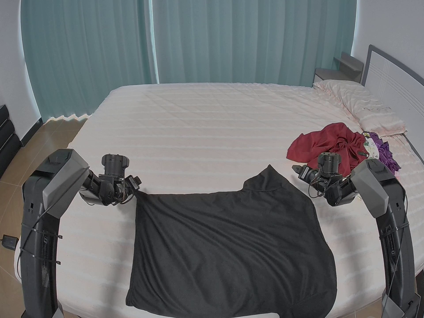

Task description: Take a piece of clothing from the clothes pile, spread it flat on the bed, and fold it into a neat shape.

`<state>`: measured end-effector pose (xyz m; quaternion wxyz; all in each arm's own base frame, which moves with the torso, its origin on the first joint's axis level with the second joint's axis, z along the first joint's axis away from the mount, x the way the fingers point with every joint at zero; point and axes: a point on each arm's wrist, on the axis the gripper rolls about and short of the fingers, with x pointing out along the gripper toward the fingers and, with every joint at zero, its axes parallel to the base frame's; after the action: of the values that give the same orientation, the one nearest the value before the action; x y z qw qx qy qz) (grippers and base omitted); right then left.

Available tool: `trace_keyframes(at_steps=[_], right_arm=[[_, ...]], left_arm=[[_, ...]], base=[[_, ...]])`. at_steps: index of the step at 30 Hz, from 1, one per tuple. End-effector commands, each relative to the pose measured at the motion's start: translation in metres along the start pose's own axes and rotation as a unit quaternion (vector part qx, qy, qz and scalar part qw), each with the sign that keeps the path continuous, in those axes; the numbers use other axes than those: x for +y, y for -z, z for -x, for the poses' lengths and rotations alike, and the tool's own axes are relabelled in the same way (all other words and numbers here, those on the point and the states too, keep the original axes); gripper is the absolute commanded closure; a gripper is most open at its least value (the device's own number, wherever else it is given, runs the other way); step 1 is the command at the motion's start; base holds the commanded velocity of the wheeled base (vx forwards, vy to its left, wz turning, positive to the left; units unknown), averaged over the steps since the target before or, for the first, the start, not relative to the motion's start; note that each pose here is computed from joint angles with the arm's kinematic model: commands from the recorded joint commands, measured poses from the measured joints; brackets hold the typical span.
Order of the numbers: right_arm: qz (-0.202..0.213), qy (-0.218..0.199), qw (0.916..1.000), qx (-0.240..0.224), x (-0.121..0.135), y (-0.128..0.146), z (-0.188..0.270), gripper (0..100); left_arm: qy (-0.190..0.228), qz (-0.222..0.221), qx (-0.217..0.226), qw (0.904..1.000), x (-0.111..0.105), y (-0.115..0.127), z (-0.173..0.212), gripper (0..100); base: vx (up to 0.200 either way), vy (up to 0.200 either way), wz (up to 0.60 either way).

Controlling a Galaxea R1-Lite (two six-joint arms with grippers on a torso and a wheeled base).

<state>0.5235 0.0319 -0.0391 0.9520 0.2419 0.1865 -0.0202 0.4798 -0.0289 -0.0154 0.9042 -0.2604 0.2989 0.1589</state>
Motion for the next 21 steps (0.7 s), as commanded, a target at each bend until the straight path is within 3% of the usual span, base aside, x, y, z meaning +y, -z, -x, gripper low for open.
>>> trace_keyframes(at_steps=[1, 6, 13, 15, 21], right_arm=[[-0.016, 0.005, 0.9998, -0.007, 0.003, -0.026, 0.051, 0], [-0.045, 0.001, 0.999, 0.002, 0.01, -0.023, 0.099, 0], [-0.091, 0.0, 0.995, 0.043, 0.018, 0.005, 0.168, 0], [-0.111, 0.007, 0.9918, 0.063, 0.012, 0.025, 0.196, 0], [-0.117, 0.013, 0.9901, 0.076, -0.005, 0.053, 0.237, 0]], left_arm=[[0.013, 0.014, -0.003, 0.9998, 0.012, -0.028, 0.057, 0], [0.044, 0.019, 0.037, 0.9981, 0.031, -0.02, 0.111, 0], [0.066, 0.048, 0.086, 0.9929, 0.057, 0.021, 0.172, 0], [0.076, 0.054, 0.118, 0.9887, 0.071, 0.045, 0.196, 0], [0.062, 0.023, 0.184, 0.9806, 0.089, 0.096, 0.229, 0]], base=[[0.0, 0.0, 0.0], [0.0, 0.0, 0.0], [0.0, 0.0, 0.0], [0.0, 0.0, 0.0], [0.0, 0.0, 0.0]])
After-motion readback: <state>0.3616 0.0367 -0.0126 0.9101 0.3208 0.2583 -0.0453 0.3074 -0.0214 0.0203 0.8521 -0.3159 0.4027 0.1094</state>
